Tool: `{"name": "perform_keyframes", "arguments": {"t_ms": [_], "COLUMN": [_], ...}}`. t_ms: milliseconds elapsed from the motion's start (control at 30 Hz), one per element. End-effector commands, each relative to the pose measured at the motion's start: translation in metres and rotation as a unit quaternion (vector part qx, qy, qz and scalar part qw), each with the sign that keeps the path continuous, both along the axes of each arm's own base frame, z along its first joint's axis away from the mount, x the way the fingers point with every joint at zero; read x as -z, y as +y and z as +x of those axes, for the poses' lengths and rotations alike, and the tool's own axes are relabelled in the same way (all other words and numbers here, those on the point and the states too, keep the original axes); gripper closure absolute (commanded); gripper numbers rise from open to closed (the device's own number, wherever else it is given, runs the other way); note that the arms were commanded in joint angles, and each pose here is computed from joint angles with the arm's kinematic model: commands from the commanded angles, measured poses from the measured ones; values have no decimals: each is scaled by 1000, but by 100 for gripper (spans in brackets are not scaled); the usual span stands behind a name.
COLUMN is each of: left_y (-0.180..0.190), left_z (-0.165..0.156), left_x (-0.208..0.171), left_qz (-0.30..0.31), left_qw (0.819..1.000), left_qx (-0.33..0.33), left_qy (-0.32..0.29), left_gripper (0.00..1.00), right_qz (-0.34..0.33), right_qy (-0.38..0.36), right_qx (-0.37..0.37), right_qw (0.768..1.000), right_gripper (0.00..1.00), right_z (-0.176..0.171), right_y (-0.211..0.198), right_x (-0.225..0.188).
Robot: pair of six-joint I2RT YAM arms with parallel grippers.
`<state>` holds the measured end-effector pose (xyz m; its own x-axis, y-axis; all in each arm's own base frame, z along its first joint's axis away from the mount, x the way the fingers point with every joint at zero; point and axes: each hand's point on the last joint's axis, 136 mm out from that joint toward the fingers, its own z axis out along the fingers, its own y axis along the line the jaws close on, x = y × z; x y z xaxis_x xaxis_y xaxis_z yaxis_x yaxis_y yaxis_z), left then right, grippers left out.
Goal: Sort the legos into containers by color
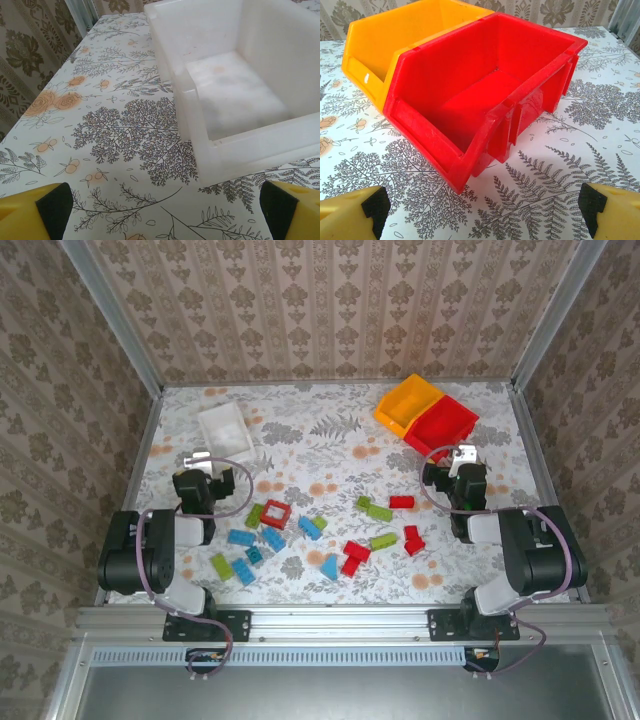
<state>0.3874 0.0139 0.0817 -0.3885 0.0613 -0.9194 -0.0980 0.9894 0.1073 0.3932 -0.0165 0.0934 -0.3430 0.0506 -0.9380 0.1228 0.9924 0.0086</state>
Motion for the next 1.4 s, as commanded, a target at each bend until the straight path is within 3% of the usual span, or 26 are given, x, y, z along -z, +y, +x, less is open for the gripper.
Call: {"name": "perform_keyframes", "arguments": {"t_ms": [0, 667, 800, 867, 933, 1000, 1033, 1100, 1167, 1267, 1367], "left_y": [-3, -3, -11, -19, -20, -16, -8, -5, -3, 6, 5], "left_z": [9, 8, 1, -5, -13, -27, -36, -34, -28, -27, -12], "left_x": [-14, -18, -72, -113, -158, -160, -156, -140, -127, -111, -90], "left_qz": [5, 8, 52, 33, -21, -137, -191, -244, -284, -263, -290], "left_qw": [1000, 999, 998, 997, 992, 982, 967, 950, 929, 914, 898], "left_qx": [10, 9, -22, -36, -81, -128, -168, -174, -184, -209, -185], "left_qy": [-23, -32, -31, -56, -89, -14, 27, 85, 148, 226, 274], "left_gripper": [0, 0, 0, 0, 0, 0, 0, 0, 0, 1, 20], "right_qz": [-3, -2, -8, 65, 171, 271, 335, 395, 352, 295, 262], "right_qy": [-12, -25, -53, -89, -43, -49, -56, -22, 38, 113, 172], "right_qx": [4, 5, 67, 101, 95, 112, 91, 85, 110, 111, 97], "right_qw": [1000, 1000, 996, 989, 980, 955, 936, 915, 929, 942, 944], "right_gripper": [0, 0, 0, 0, 0, 0, 0, 0, 0, 0, 4], "right_z": [3, 2, -14, -19, -32, -40, -37, -35, -42, -44, -45], "right_y": [0, 0, -11, -16, -7, -5, -4, 4, 12, 26, 41], "right_x": [-6, -12, -81, -141, -176, -187, -185, -173, -166, -161, -151]}}
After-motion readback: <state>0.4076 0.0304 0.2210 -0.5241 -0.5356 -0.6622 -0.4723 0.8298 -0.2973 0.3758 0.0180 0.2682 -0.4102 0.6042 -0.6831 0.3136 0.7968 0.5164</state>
